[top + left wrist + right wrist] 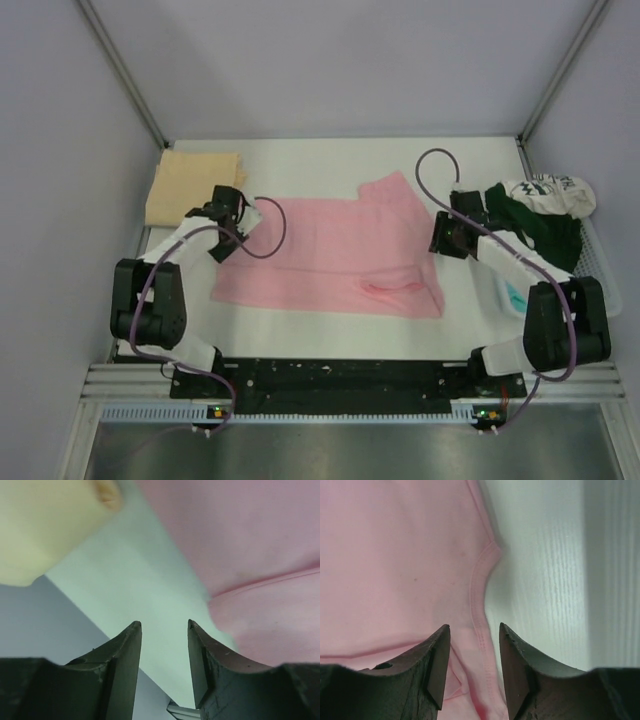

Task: Fold and stack the t-shirts
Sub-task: Fold the flattened tshirt in 1/3 of the way

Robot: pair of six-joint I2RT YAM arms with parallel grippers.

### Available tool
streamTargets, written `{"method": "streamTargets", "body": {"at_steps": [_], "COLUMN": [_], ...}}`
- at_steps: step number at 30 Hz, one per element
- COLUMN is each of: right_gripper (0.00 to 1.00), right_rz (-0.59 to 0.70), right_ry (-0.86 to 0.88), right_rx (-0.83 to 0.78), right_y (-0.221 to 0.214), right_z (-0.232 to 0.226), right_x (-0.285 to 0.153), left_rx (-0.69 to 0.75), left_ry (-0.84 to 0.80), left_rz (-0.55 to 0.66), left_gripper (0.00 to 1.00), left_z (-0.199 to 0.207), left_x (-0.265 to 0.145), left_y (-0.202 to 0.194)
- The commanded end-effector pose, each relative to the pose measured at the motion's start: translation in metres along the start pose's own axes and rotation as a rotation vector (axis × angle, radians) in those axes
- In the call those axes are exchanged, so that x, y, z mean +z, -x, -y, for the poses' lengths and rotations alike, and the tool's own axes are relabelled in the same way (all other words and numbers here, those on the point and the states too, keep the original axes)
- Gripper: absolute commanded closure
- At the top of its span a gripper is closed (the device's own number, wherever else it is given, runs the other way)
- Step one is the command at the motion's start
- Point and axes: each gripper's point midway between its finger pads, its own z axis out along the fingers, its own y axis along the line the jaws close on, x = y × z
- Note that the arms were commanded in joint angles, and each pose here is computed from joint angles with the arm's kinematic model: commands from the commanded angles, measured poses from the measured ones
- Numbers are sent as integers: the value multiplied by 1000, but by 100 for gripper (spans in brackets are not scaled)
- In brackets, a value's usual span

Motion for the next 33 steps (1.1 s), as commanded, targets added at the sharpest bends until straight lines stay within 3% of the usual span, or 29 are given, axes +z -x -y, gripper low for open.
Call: {"method": "streamTargets", "body": {"at_steps": [1, 4, 7, 12, 17, 19, 21, 22, 26, 33], "right_gripper": [55, 52, 44, 42, 43, 55, 86, 99, 100, 100], "right_rz": [50, 4, -39, -108, -148, -158, -141, -121, -5, 91], "right_ry": [-106, -36, 16, 66, 60, 31, -14, -43, -110, -140], "right_rx": [26, 85, 156, 253, 323, 344, 361, 371, 411, 471], "right_y": [8, -23, -57, -97, -122, -130, -133, -133, -123, -113], "right_z": [15, 10, 4, -3, 0, 6, 15, 21, 41, 54], "right_x": [-37, -51, -60, -58, -36, -28, -25, -24, -32, -42], "left_rx": [-84, 73, 228, 328, 339, 334, 326, 327, 327, 338], "left_ry": [74, -130, -274, -282, -229, -225, -223, -225, -228, -378], "left_rz": [156, 270, 326, 329, 280, 258, 226, 219, 160, 113], "left_gripper": [55, 61, 58, 48, 46, 46, 49, 59, 98, 100], "left_z": [-36, 12, 60, 81, 81, 82, 84, 86, 88, 120], "left_x": [-41, -59, -61, -41, -7, 4, 14, 17, 17, -11], "left_y": [19, 19, 2, -17, -21, -23, -27, -29, -44, -77]}}
